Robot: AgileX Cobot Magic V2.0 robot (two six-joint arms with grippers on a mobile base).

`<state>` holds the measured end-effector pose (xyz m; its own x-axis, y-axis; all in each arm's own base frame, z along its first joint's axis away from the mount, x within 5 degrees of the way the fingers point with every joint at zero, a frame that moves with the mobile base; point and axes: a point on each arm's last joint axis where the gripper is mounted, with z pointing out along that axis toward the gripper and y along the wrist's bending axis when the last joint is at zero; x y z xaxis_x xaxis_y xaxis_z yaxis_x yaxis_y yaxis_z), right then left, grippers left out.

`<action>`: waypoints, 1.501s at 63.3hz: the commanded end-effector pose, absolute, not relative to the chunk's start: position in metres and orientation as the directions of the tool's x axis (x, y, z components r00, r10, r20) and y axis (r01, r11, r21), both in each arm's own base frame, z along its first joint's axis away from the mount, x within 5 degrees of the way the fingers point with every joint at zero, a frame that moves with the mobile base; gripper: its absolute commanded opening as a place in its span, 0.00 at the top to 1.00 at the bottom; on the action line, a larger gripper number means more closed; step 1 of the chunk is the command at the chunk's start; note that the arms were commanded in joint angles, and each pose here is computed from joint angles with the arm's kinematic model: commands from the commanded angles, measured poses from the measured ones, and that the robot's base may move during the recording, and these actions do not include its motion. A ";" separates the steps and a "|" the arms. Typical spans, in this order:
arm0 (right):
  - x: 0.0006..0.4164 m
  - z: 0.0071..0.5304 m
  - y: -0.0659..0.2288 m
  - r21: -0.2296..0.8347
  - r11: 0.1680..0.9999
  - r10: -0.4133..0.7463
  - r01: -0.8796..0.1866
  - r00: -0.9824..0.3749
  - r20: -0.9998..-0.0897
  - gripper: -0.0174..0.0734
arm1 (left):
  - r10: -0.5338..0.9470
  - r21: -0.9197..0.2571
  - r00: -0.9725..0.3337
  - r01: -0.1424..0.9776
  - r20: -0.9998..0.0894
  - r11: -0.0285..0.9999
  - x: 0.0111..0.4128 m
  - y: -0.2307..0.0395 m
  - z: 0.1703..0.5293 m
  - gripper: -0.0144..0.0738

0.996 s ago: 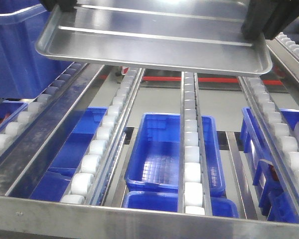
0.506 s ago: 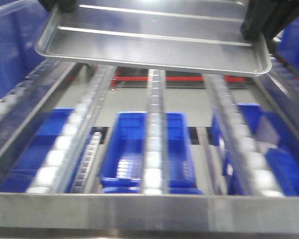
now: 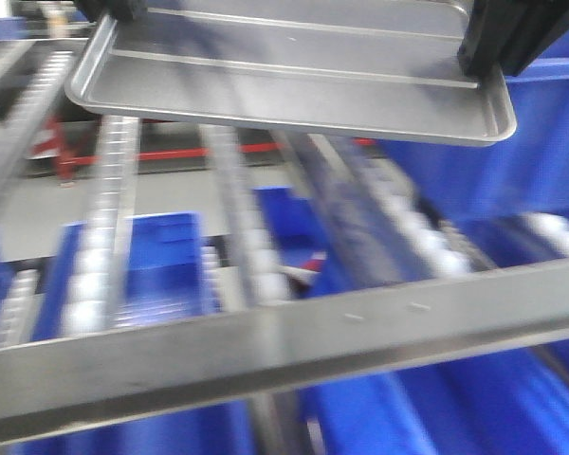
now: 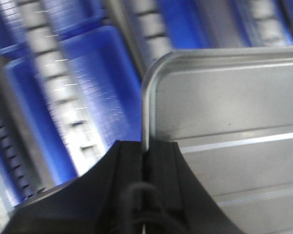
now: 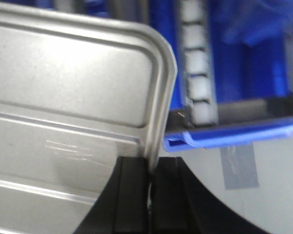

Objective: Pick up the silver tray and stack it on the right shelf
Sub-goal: 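Hold the tray with both grippers while the base drives across the room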

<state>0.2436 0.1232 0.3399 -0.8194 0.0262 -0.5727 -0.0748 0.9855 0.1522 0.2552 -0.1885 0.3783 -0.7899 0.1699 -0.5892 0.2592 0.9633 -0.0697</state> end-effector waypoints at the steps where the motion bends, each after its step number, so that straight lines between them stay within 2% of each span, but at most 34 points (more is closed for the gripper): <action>1: 0.241 0.360 0.117 0.123 0.987 -0.003 -0.108 -0.761 -0.648 0.74 | 0.161 -0.060 -0.716 0.272 -0.680 0.960 0.250 -0.180 0.405 0.94; 95: 0.241 0.360 0.117 0.123 0.987 -0.003 -0.108 -0.761 -0.648 0.74 | 0.160 -0.062 -0.716 0.273 -0.679 0.960 0.250 -0.180 0.405 0.94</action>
